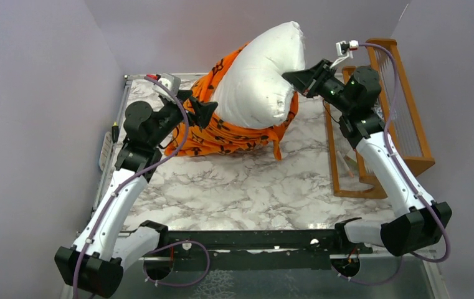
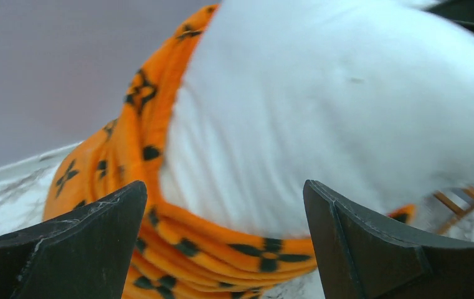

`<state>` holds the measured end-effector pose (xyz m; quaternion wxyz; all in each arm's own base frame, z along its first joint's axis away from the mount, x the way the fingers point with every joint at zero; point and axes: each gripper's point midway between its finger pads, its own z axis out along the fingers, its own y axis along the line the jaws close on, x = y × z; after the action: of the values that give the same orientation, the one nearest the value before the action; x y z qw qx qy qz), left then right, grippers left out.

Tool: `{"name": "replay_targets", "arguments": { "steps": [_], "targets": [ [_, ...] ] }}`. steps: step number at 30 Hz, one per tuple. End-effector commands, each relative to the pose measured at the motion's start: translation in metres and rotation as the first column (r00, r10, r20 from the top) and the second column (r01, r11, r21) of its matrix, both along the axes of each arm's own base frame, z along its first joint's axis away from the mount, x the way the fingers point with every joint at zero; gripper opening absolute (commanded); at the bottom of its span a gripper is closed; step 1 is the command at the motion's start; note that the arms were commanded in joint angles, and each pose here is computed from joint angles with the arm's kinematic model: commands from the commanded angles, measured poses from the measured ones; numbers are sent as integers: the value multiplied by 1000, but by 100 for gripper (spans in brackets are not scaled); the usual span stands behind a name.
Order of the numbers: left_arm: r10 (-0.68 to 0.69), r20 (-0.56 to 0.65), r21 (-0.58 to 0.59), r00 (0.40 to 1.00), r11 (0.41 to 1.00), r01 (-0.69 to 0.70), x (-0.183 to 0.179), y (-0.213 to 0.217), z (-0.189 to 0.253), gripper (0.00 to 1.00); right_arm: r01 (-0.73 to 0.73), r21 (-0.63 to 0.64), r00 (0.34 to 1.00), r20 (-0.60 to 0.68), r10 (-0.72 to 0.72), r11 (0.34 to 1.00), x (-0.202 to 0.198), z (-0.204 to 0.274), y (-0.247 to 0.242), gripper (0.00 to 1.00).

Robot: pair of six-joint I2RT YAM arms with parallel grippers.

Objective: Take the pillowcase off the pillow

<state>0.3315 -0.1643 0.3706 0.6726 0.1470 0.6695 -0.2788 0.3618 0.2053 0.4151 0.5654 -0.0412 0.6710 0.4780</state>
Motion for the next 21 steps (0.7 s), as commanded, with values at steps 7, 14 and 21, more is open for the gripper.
{"name": "replay_targets", "arguments": {
  "steps": [7,14,21],
  "targets": [
    [-236,63,65,970,971,232,-44,-61,-16,99,90,-35,996,8,-90,995,27,31,56,1],
    [-113,113,94,987,990,102,-30,-68,-26,98,60,-16,998,31,-60,998,26,47,73,1],
    [71,11,178,997,982,-72,7,-73,-72,98,39,4,996,77,-39,999,12,76,82,1]
  ]
}}
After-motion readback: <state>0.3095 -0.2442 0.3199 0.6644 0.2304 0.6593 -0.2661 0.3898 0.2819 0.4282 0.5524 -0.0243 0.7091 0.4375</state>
